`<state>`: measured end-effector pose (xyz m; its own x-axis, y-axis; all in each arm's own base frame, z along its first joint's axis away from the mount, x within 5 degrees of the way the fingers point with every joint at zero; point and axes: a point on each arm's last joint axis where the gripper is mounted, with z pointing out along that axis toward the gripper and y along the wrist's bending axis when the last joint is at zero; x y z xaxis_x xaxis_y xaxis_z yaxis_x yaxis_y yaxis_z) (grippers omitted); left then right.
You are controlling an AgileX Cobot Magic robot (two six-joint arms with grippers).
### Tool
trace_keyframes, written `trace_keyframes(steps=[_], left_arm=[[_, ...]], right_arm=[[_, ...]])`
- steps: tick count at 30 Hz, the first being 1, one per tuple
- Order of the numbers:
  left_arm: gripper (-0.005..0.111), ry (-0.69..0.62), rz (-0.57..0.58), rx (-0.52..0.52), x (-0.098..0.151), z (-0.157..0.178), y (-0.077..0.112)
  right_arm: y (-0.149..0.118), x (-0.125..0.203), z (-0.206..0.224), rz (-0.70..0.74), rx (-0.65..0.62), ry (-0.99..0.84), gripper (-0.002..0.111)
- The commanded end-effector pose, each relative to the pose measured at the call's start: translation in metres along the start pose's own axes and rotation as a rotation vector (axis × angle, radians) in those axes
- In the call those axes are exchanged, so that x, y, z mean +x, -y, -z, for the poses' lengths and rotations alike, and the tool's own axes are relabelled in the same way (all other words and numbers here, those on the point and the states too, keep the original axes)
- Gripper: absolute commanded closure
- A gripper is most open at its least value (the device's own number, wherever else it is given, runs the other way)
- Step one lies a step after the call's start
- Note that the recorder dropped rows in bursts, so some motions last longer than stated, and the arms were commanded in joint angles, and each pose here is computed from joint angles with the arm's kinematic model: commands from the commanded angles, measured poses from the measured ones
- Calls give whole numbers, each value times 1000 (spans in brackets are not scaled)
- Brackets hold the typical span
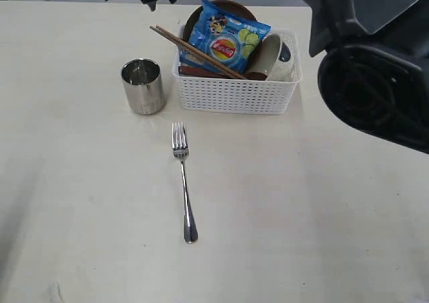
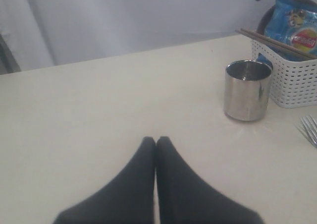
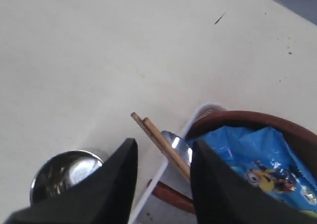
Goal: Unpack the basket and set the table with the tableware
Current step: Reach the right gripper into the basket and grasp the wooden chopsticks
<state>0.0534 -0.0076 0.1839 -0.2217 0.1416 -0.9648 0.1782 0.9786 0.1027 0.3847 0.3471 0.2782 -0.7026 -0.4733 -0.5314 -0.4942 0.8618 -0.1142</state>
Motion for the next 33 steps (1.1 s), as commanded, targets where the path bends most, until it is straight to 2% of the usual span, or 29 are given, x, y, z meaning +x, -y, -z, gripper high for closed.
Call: trace_keyframes(steps=[1,10,17,22,33], left_arm=[[107,10,9,0,0,0,0],[107,10,9,0,0,0,0],[107,10,9,0,0,0,0],[107,10,9,0,0,0,0],[107,10,9,0,0,0,0]], right_arm=[[4,6,-9,95,34,-42,73],[23,29,-40,133,-10,-186,73],[23,42,-55,237,-17,-250,73],[31,43,-61,278,87,-256,73],[24,56,-86,294,51,-312,73]])
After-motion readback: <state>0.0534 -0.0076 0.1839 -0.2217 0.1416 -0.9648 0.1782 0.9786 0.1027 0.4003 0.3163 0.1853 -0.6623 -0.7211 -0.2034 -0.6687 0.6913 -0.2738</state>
